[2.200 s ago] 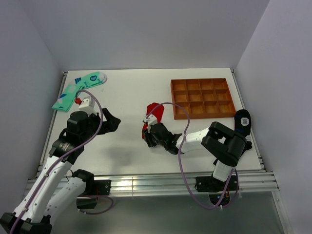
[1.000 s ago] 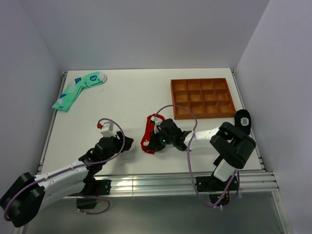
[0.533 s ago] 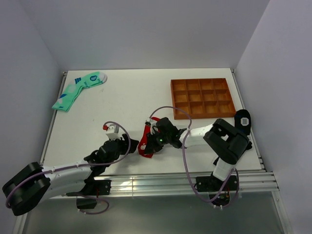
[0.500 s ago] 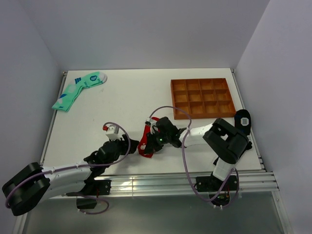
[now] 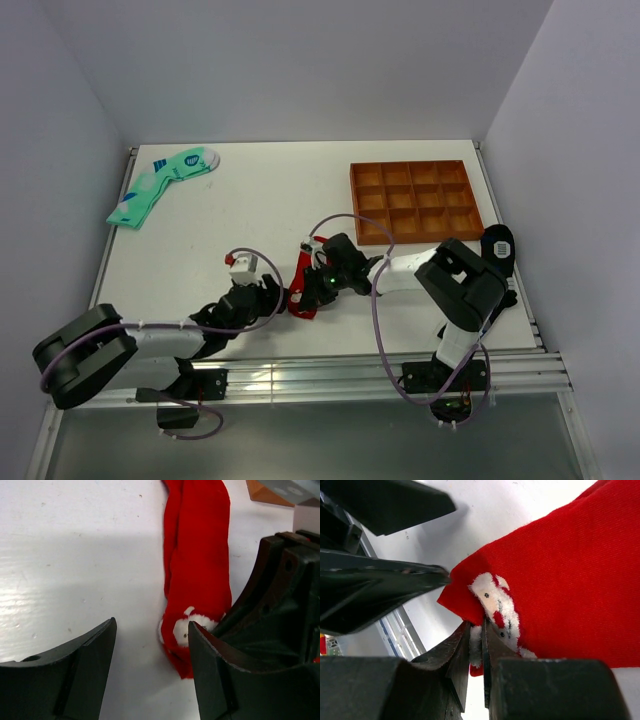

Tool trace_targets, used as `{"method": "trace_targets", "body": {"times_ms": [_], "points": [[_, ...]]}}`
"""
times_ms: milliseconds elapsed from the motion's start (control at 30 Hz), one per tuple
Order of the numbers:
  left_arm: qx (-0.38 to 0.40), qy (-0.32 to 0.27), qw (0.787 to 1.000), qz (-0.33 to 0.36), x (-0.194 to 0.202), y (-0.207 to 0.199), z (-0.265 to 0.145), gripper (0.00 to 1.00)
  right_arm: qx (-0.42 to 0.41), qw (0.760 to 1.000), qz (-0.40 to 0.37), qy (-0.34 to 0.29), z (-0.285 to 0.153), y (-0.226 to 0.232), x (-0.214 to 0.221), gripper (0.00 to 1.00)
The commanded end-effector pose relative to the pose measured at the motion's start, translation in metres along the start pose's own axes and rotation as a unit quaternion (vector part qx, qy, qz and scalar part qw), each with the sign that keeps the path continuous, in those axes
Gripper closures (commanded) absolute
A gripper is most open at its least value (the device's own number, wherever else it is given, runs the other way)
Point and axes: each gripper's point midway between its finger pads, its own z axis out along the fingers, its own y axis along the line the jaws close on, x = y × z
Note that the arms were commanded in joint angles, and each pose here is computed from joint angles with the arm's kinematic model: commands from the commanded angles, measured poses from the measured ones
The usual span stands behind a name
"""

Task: Roll the socks
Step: Move the sock to the center of the board, then adjust the sock at the center of the board.

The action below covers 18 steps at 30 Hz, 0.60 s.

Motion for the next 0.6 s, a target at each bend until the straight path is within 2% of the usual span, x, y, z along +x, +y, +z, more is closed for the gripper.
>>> {"method": "trace_targets", "body": {"times_ms": [0,167,333,367,400,567], "points": [[-0.010,-0.013,1.000,-0.015,-0.011,-0.012,0.014,0.34,-0.004,1.000,-0.027,0.003,-0.003,0.004,0.006,0.82],[-0.009,0.001,1.000,-0.024,-0.016,-0.022,0.033,0.31,-0.002,1.000,-0.031,-0.004,-0.009,0.006,0.010,0.82],[0.010,0.007,0.999,-0.050,-0.039,-0.020,0.056,0.34,0.001,1.000,-0.030,-0.004,-0.012,0.005,0.013,0.83],[0.020,0.024,0.998,-0.046,-0.037,-0.017,0.061,0.35,0.000,1.000,-0.031,-0.004,-0.012,0.005,0.014,0.83],[0.026,0.018,0.999,-0.044,-0.048,-0.022,0.069,0.35,0.000,0.999,-0.032,-0.003,-0.012,0.005,0.015,0.83],[0.054,0.037,0.998,-0.011,-0.053,-0.037,0.087,0.34,0.001,0.999,-0.033,-0.010,-0.016,0.007,0.014,0.84]]}}
